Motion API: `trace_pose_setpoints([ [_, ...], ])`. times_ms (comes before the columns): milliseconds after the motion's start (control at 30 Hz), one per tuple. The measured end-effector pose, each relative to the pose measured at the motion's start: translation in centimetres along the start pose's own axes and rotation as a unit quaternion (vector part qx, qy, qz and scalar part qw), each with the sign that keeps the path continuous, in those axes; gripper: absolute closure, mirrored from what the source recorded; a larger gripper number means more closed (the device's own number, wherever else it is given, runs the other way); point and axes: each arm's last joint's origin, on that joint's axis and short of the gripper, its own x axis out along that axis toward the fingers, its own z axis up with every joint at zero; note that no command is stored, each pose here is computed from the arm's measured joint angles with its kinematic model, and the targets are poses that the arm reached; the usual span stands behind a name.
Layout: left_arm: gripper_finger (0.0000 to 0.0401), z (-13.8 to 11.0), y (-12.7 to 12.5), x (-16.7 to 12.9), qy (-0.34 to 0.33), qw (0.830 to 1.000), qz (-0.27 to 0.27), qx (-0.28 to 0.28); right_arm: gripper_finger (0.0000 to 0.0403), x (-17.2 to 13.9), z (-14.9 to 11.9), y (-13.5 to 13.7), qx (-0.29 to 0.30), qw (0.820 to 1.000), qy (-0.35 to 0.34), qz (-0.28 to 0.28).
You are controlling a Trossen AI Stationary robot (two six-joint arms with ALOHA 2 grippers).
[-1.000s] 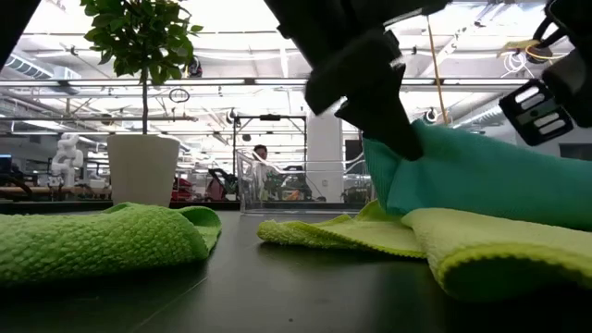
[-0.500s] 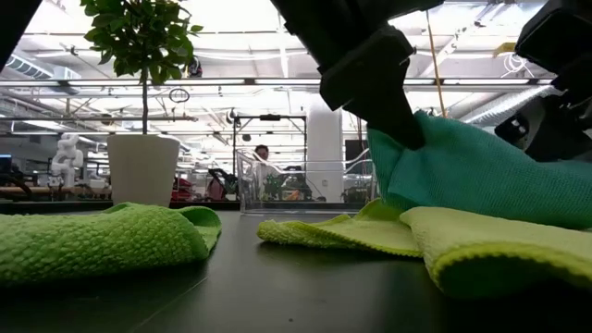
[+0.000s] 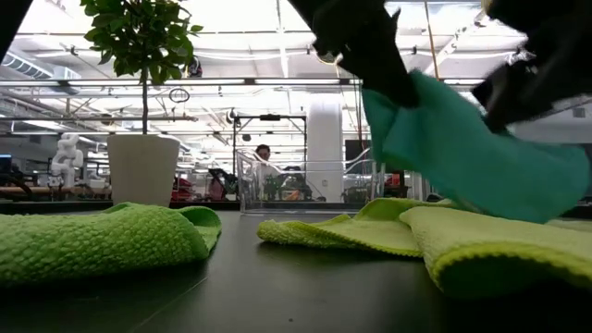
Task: Fold microfiber towels
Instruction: Put the blue towel into the transparent bin
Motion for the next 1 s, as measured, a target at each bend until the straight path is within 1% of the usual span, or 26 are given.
trace_pose_setpoints([
  [100,0.0397,0.1,0.6,-0.6,0.003,1.000,0.001,-0.009,0.0216,-0.3,1.2,0.4,-0.011,1.000,-0.014,-0.014],
  [200,0.0395,0.1,1.0,-1.1,0.004,1.000,-0.010,-0.014,0.0216,-0.4,1.6,0.3,-0.027,0.998,-0.017,-0.048],
  [333,0.0397,-0.1,0.9,-1.2,0.014,1.000,-0.017,-0.018,0.0216,-0.5,1.9,0.2,-0.031,0.996,-0.029,-0.073],
  [433,0.0395,-0.2,0.8,-1.0,0.016,0.999,-0.037,-0.025,0.0216,-0.4,2.1,0.0,-0.024,0.996,-0.033,-0.079],
  [633,0.0395,-0.3,1.1,-0.8,0.018,0.999,-0.036,-0.029,0.0216,-0.3,2.4,-0.2,-0.028,0.996,-0.042,-0.077],
  [733,0.0397,-0.4,1.6,-0.6,0.019,0.998,-0.048,-0.032,0.0213,-0.3,2.6,-0.3,-0.027,0.995,-0.045,-0.080],
  [867,0.0396,-0.6,2.7,-0.2,0.022,0.997,-0.067,-0.043,0.0199,-0.2,2.9,-0.4,-0.021,0.995,-0.055,-0.075],
  [933,0.0397,-0.6,3.2,-0.5,0.040,0.996,-0.067,-0.041,0.0189,-0.2,3.0,-0.6,-0.010,0.997,-0.051,-0.063],
  [1000,0.0397,0.0,3.9,-1.3,0.046,0.996,-0.062,-0.041,0.0176,-0.1,2.9,-0.9,0.001,0.997,-0.040,-0.065],
])
